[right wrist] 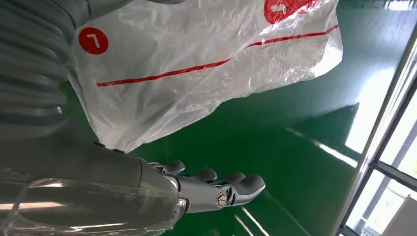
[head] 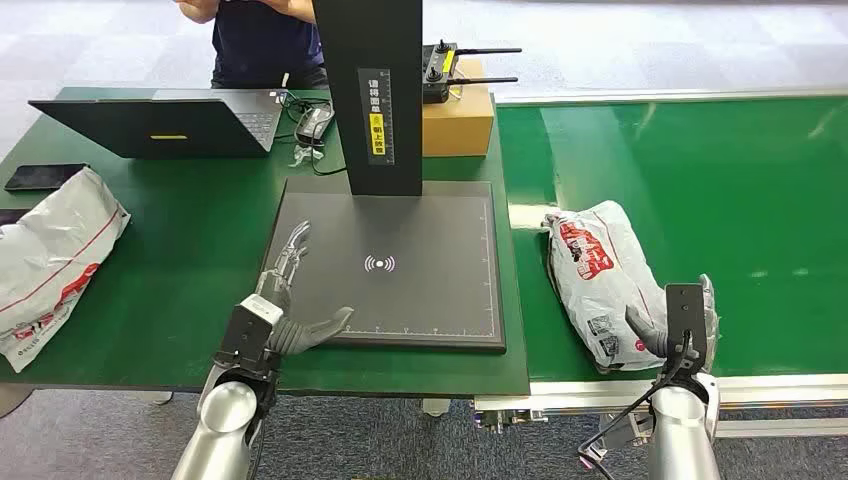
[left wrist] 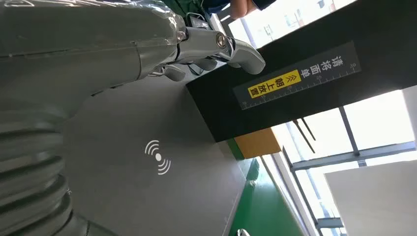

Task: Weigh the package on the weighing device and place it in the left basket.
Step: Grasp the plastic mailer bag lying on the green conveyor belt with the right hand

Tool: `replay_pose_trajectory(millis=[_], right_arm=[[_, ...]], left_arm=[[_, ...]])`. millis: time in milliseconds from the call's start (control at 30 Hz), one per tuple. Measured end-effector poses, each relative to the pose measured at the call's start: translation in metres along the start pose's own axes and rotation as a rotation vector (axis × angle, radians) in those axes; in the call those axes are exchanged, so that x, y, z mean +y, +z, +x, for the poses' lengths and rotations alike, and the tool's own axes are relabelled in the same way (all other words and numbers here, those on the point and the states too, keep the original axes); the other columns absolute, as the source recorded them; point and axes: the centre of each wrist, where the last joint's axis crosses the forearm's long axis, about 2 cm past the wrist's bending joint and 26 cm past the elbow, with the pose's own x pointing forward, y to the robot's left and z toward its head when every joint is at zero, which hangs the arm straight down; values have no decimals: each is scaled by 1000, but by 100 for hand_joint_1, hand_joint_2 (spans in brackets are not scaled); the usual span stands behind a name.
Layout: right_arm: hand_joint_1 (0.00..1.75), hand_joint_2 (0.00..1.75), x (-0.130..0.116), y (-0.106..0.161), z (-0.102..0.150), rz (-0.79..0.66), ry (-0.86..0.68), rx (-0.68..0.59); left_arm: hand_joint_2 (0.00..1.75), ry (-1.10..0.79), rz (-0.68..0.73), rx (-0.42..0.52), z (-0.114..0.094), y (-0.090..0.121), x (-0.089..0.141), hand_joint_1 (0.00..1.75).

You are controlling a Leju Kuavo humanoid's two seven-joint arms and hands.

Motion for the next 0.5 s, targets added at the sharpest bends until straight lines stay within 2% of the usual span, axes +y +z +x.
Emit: replay_pose_trajectory(millis=[233, 500], right_arm=[[0, 175, 11, -20, 7, 35, 37, 3], [0, 175, 48, -40, 27, 191, 113, -16]], left_arm=[[175, -5, 7, 1, 3, 2, 2, 0], [175, -3, 9, 1, 4, 2, 2, 0]])
